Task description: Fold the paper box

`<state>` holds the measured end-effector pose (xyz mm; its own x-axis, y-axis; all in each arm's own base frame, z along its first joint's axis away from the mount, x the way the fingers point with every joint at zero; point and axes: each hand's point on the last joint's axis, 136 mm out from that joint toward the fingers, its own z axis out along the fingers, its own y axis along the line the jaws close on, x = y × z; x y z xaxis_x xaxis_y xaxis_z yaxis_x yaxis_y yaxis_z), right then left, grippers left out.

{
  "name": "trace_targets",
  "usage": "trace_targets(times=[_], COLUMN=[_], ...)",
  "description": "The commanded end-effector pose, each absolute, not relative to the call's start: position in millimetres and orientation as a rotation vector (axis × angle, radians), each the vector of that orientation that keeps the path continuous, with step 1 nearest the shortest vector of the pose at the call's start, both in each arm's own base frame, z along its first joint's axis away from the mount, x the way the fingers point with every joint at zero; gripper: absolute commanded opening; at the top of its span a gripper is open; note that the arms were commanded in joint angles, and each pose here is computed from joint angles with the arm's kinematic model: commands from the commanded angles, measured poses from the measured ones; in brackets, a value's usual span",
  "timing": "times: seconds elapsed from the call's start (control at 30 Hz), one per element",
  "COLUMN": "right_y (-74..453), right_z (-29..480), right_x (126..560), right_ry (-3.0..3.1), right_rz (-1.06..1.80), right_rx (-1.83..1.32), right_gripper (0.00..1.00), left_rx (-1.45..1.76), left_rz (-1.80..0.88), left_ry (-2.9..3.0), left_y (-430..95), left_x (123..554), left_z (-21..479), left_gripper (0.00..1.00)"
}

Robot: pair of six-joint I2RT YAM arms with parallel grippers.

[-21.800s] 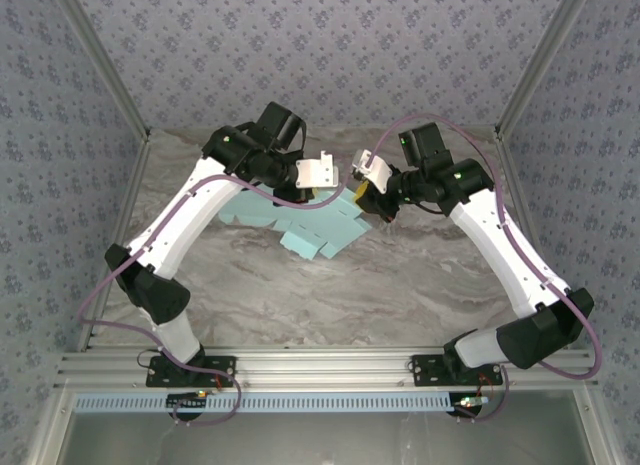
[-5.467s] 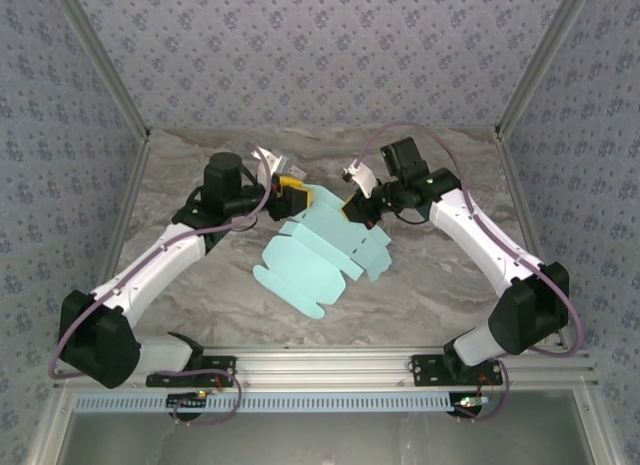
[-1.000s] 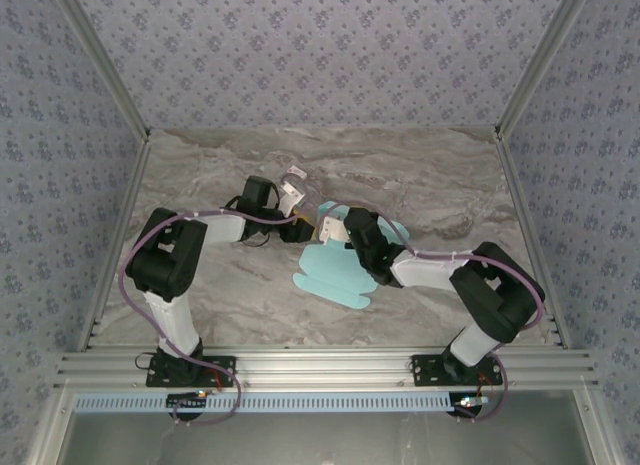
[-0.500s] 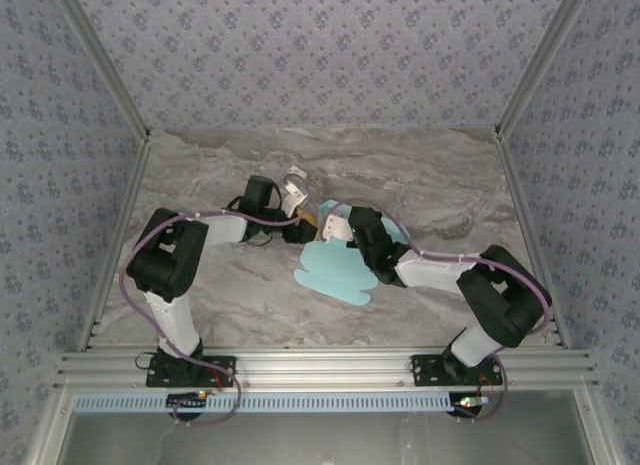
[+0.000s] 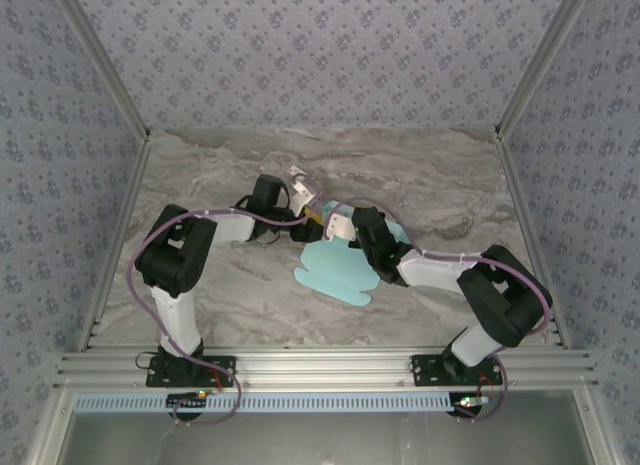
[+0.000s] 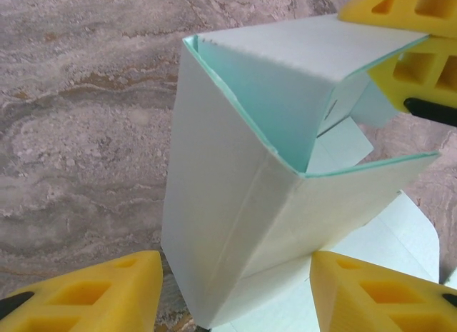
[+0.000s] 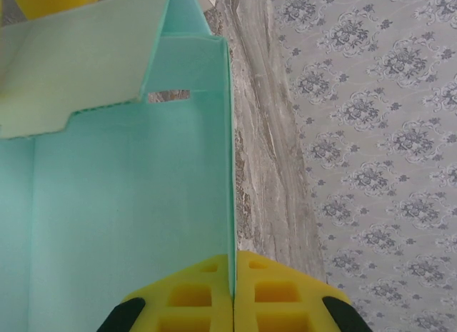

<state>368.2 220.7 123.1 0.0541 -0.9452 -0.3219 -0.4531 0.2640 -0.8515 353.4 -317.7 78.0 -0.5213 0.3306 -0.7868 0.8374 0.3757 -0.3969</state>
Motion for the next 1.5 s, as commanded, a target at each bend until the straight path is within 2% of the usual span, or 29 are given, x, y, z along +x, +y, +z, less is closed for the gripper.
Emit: trace_targets(times=[0.0, 0.67, 1.47], right_y=[225.0, 229.8, 225.4], right_z=[120.3, 114.7, 122.3], right_x=[365.3, 355.6, 357.7], right_ry=[1.571, 1.526, 1.628], right_rz=[-0.583, -0.657, -0.490], right_rx=[-1.339, -1.363, -1.250], right_gripper=[0.00, 0.00, 0.00], left_rx=[0.985, 0.935, 0.992], left_rz=[-1.058, -0.931, -1.078], left_ry=[1.989, 1.914, 1.827], left_y=[-322.7, -317.4, -334.2], left_x=[363.1, 363.8, 339.4], left_z=[84.3, 82.8, 91.6], left_gripper=[0.56, 0.54, 0.55])
